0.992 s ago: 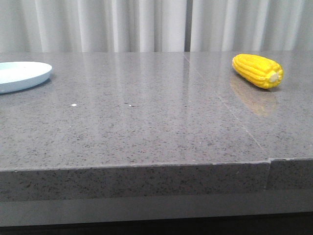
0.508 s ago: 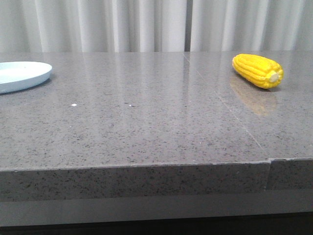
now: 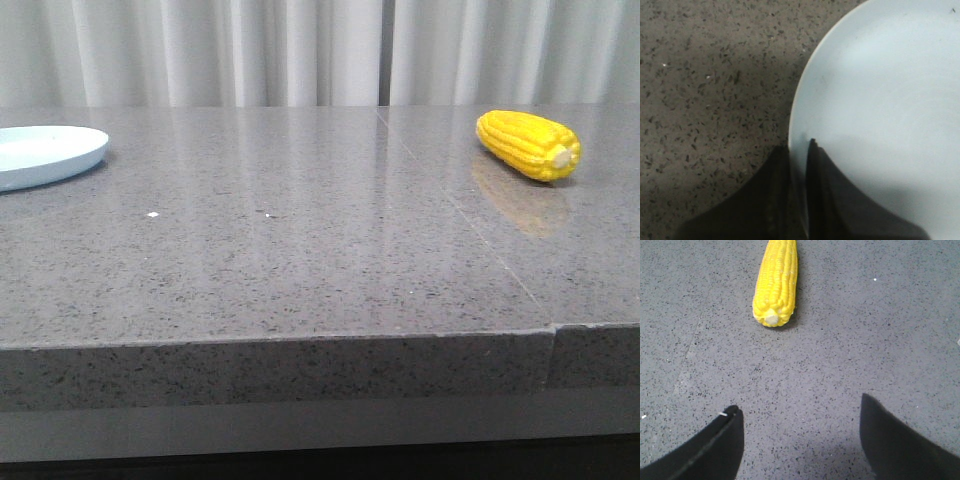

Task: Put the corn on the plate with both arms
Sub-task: 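Grip the plate rim with the left gripper and drag it toward center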

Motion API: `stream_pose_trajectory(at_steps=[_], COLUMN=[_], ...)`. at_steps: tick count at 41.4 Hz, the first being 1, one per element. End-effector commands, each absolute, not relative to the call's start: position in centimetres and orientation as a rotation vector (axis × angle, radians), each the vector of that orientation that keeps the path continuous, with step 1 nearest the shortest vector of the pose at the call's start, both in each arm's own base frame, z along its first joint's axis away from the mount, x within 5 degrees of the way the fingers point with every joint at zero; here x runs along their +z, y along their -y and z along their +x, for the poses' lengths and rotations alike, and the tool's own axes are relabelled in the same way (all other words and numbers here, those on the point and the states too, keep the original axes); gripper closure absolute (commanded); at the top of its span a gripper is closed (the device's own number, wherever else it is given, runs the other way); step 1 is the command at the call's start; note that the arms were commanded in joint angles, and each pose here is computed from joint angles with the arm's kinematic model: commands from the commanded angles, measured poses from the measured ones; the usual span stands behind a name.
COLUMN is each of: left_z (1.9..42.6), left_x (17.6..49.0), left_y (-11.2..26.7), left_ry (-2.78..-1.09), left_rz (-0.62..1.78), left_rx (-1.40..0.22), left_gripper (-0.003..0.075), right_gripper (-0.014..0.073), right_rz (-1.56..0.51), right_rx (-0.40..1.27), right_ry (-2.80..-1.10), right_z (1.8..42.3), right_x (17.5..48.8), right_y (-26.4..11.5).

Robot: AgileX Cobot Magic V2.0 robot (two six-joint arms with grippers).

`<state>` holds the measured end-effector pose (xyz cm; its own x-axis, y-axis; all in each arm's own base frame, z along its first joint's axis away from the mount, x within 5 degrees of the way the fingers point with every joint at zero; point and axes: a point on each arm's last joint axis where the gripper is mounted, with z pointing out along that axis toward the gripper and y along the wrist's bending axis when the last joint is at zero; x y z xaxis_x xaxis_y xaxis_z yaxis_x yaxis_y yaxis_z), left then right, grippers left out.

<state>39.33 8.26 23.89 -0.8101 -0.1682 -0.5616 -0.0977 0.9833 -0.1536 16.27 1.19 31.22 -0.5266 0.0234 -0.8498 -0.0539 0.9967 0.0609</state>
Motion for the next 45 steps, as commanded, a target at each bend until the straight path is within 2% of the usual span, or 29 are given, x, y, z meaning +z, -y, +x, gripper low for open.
stream_pose_trajectory(at_steps=[1, 11, 21, 31, 45], left_z=[39.4, 38.8, 38.0, 37.9, 37.6], left_x=[26.8, 29.8, 32.2, 31.9, 28.8], left_y=[-8.1, -5.9, 0.0, 6.3, 13.3], left_ry=[-2.406, -2.323, -2.281, -2.275, -2.356], left_rz=[-0.205, -0.181, -0.021, 0.116, 0.306], left_rx=[-0.163, -0.223, -0.328, -0.46, -0.558], left_gripper=[0.0741, 0.0741, 0.074, 0.0741, 0.0741], right_gripper=[0.0074, 0.0074, 0.0074, 0.0074, 0.0074], right_rz=[-0.027, -0.027, -0.027, -0.027, -0.027], right_rx=[0.087, 0.087, 0.087, 0.087, 0.087], right_ry=[-2.022, -2.022, -2.022, -2.022, -2.023], right_z=[16.6, 16.6, 16.6, 16.6, 16.6], right_x=[32.9, 32.9, 32.9, 32.9, 32.9], right_y=[-1.1, -1.1, -1.1, -1.1, -1.1])
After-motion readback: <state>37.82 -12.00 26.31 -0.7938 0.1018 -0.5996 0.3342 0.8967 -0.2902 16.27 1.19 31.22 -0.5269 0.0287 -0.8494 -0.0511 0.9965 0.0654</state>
